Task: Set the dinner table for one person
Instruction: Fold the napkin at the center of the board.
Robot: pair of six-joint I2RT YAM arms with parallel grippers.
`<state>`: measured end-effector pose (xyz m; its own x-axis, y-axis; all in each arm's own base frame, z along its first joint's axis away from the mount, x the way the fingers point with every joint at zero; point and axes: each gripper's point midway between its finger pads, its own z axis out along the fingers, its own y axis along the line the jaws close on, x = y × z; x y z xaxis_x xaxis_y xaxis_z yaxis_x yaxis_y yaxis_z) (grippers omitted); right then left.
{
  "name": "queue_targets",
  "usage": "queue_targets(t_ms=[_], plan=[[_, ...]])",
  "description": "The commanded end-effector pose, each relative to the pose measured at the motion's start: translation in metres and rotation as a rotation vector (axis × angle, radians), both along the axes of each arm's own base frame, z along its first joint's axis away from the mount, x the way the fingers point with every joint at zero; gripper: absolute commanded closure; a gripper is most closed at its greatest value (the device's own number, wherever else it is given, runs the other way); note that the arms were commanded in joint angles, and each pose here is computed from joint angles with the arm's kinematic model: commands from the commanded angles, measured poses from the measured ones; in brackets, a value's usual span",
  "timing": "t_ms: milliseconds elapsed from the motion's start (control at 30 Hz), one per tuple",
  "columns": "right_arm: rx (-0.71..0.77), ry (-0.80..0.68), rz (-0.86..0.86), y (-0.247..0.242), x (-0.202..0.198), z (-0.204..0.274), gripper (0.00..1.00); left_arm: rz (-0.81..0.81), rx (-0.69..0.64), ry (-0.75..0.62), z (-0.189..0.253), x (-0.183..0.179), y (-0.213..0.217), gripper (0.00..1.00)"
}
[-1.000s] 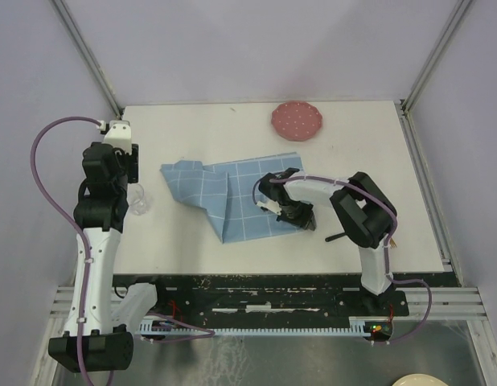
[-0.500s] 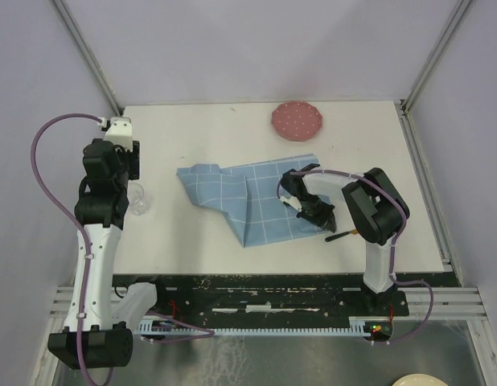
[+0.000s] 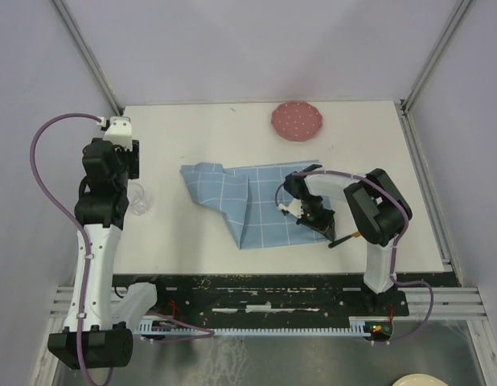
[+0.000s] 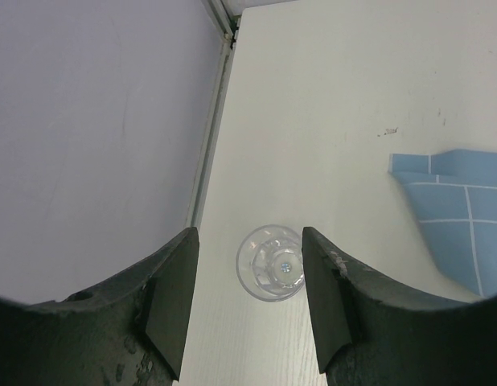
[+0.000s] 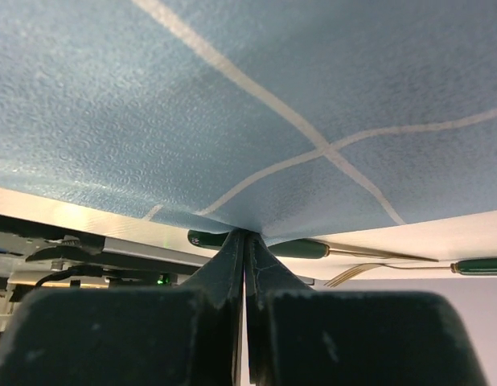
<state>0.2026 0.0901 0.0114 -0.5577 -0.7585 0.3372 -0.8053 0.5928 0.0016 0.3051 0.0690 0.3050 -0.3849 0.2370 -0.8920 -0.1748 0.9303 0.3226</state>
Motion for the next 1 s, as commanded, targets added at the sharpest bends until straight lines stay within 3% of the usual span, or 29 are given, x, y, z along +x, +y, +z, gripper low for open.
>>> queue_targets(t_ms=[0,133,267,333,433,467,700,967], plan=[[0.045,0.064,0.018,0.004,-0.015,0.009,0.98,-0.01,0.016,-0.097,0.029,0.002,0.0,0.39],[0.101,0.088,0.039,0.015,-0.02,0.016,0.98,-0.026,0.015,-0.096,0.029,0.001,-0.003,0.38],[0.2,-0.037,0.061,0.039,0.004,0.039,0.95,-0.05,0.003,-0.059,0.019,0.0,-0.007,0.35],[0.292,-0.104,0.066,0.062,0.021,0.057,0.84,-0.058,-0.007,-0.027,0.009,-0.001,-0.009,0.33],[0.452,-0.188,0.08,0.109,0.054,0.092,0.57,-0.074,-0.038,0.037,-0.012,-0.004,-0.014,0.32],[0.502,-0.196,0.083,0.126,0.062,0.102,0.54,-0.08,-0.043,0.054,-0.018,-0.005,-0.015,0.32],[0.723,-0.018,0.023,0.222,0.082,0.11,0.52,0.0,0.012,0.153,-0.04,-0.011,0.002,0.31],[0.822,0.145,-0.047,0.266,0.068,0.09,0.52,0.074,0.031,0.214,-0.059,-0.035,0.013,0.31]])
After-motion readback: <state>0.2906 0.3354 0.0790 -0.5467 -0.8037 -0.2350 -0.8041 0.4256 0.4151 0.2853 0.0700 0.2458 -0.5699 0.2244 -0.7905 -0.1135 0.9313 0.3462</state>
